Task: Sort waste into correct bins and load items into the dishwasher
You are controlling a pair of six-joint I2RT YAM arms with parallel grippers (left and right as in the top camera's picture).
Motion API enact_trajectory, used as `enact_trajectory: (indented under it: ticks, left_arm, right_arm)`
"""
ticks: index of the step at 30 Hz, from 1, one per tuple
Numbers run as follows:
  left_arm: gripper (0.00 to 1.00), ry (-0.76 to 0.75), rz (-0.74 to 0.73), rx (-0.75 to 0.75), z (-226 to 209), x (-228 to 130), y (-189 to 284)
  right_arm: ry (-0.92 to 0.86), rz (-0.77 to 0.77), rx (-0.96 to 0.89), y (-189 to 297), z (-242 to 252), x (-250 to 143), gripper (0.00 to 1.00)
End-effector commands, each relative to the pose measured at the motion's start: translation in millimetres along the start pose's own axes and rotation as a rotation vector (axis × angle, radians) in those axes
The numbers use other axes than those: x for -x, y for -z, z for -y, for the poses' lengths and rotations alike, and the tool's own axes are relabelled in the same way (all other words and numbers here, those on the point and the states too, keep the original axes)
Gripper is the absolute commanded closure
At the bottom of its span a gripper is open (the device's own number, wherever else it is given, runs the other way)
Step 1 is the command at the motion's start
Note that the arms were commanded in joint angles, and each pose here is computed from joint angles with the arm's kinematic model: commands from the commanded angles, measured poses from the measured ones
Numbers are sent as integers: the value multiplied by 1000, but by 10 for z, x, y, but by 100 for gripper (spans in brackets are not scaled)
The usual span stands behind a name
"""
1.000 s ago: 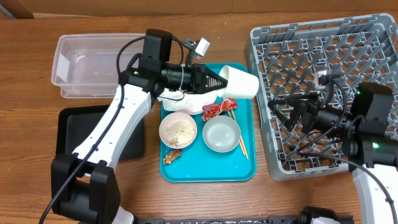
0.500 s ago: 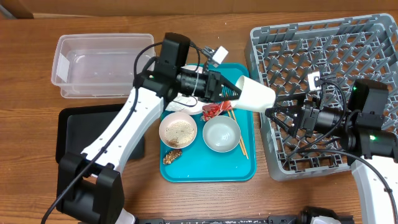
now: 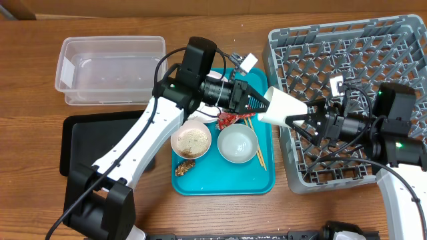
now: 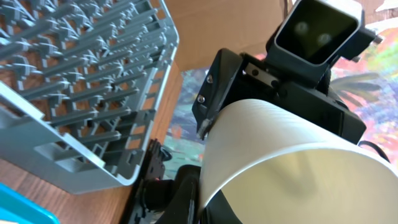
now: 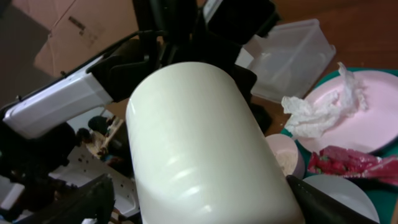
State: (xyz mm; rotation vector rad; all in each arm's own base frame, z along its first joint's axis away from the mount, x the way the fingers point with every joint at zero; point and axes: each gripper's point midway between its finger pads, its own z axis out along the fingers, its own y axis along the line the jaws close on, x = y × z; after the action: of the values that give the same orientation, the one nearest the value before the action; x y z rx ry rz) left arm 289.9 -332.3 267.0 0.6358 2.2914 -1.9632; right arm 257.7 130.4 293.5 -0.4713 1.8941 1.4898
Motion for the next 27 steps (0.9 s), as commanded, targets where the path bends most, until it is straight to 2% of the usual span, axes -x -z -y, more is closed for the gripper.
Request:
enact_trajectory:
  ticks: [1,3,4,15,16,18,19,22,27]
  left_arm:
    - [96,4,-16,-14,35,-3,-49]
    - [96,4,-16,-14,35,-3,-49]
    - [96,5,-14,-12,31,-1,-49]
    - [95,3,-13,-12,33,3,-47]
    - [83,-5,-13,-12,32,3,-48]
    - [43,-31,-9,-4,15,7,-48]
    - [29,-31,0,15,-21,16,-45]
    - [9,-20,49,126,-246,69,1]
    - [2,75,110,444,-866,8,300]
  right_arm:
    - [59,5,110,32,-242,85,23]
    - [59,4,114,32,-249,84,35]
    - [57,4,114,32,-249,83,36]
    - [35,4,77,26,-184,69,38]
    - [20,4,49,23,-136,59,39]
    - [-22,0,-37,22,14,22,41]
    - [-48,-4,-94,29,111,-8,43]
    - [-113,-20,-250,75,371,-106,48]
    - [-183,-50,-454,205,681,-254,57]
